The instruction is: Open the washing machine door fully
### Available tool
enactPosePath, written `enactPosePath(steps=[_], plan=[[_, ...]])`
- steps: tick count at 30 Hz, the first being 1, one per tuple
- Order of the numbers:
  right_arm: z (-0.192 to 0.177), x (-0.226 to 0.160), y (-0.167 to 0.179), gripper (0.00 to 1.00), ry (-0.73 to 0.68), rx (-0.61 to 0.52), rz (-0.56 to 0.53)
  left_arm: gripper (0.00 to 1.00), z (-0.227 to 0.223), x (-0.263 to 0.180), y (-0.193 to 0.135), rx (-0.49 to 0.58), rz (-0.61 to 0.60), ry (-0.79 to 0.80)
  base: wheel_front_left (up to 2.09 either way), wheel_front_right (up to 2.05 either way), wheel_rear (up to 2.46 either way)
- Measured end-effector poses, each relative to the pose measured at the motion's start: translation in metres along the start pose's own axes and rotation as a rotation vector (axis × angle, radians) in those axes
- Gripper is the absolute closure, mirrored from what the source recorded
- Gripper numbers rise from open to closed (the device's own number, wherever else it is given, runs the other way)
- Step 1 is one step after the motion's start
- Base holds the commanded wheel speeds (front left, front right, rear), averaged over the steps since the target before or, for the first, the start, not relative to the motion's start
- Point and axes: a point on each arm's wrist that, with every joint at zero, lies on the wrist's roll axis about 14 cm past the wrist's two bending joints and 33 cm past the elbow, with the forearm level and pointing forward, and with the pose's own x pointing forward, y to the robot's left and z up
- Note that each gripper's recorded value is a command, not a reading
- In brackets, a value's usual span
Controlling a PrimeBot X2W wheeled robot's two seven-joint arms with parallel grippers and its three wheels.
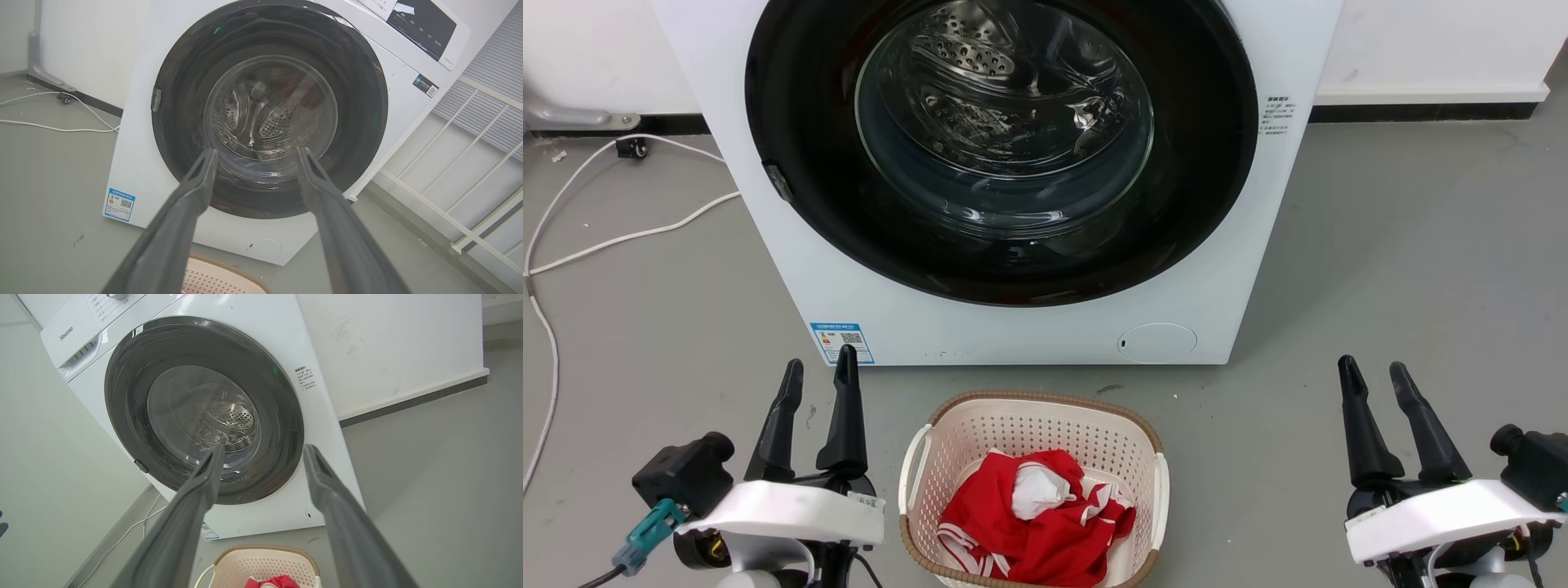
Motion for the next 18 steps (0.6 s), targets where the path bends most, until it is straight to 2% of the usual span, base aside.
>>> enactPosePath(steps=[18], plan=[[-0.0029,-0.0034,0.0044,0.00,0.027,-0.201,0.023,0.00,-0.0024,-0.0025,-0.0043,0.200,-0.019,-0.009,0.00,0.00,0.00]])
